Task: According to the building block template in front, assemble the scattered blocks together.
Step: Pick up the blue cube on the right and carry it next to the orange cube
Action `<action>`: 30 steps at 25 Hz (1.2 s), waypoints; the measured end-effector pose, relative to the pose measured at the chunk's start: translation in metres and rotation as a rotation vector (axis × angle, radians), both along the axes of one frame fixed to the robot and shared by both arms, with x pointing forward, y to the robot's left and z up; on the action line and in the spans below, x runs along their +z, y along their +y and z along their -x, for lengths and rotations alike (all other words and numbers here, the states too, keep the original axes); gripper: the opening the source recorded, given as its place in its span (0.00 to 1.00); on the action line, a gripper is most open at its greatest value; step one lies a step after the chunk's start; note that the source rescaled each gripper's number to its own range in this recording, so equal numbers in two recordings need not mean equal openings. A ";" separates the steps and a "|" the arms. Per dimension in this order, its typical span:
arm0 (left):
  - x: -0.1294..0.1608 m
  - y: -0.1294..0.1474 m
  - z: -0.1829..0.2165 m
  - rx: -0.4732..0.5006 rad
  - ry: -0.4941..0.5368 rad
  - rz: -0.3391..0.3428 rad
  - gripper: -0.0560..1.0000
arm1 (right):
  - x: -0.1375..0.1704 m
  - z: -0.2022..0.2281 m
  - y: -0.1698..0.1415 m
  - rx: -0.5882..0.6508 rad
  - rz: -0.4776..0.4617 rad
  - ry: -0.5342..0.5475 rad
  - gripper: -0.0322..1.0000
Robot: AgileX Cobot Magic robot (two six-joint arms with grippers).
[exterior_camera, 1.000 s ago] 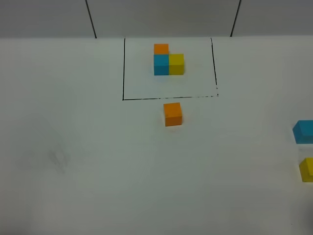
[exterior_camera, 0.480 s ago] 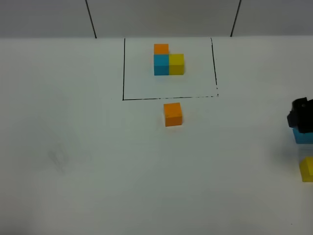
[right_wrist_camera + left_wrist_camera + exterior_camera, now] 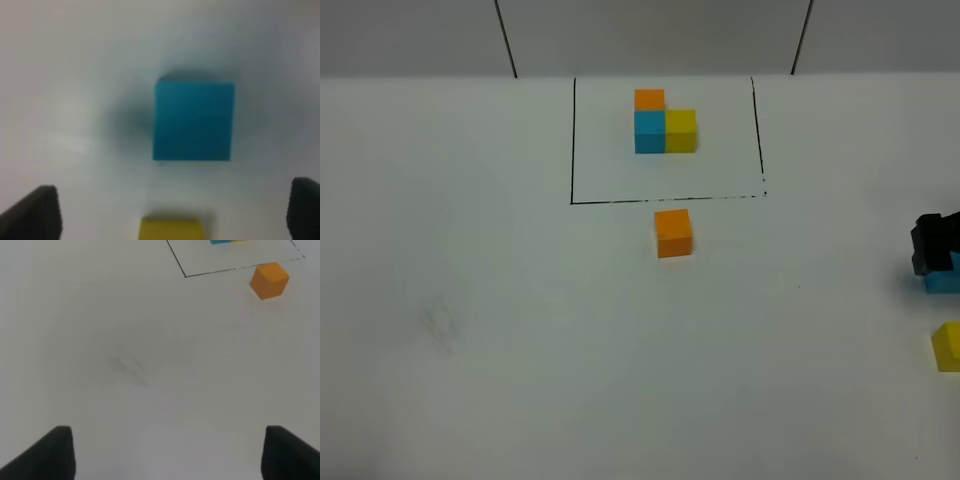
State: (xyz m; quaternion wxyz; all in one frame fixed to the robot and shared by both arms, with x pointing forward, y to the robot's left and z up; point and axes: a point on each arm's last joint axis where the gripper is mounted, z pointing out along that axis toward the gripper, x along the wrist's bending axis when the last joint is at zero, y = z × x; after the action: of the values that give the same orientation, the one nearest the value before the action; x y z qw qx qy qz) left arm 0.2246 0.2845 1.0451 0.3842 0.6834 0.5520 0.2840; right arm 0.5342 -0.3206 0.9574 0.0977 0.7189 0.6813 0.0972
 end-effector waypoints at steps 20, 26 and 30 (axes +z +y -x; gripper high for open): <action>0.000 0.000 0.000 0.000 0.000 0.000 0.67 | -0.049 -0.018 -0.012 -0.016 -0.012 0.049 0.78; 0.000 0.000 0.000 0.000 0.001 0.000 0.67 | -0.056 -0.019 -0.014 -0.019 -0.012 0.056 0.56; 0.000 0.000 0.000 0.000 0.001 0.000 0.67 | -0.055 -0.020 -0.014 -0.020 -0.011 0.045 0.25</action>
State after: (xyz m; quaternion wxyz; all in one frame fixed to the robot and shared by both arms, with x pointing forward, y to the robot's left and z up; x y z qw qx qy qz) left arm 0.2247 0.2845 1.0449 0.3840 0.6835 0.5521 0.2838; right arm 0.5543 -0.3344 0.9020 0.0795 0.7281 0.6757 0.0835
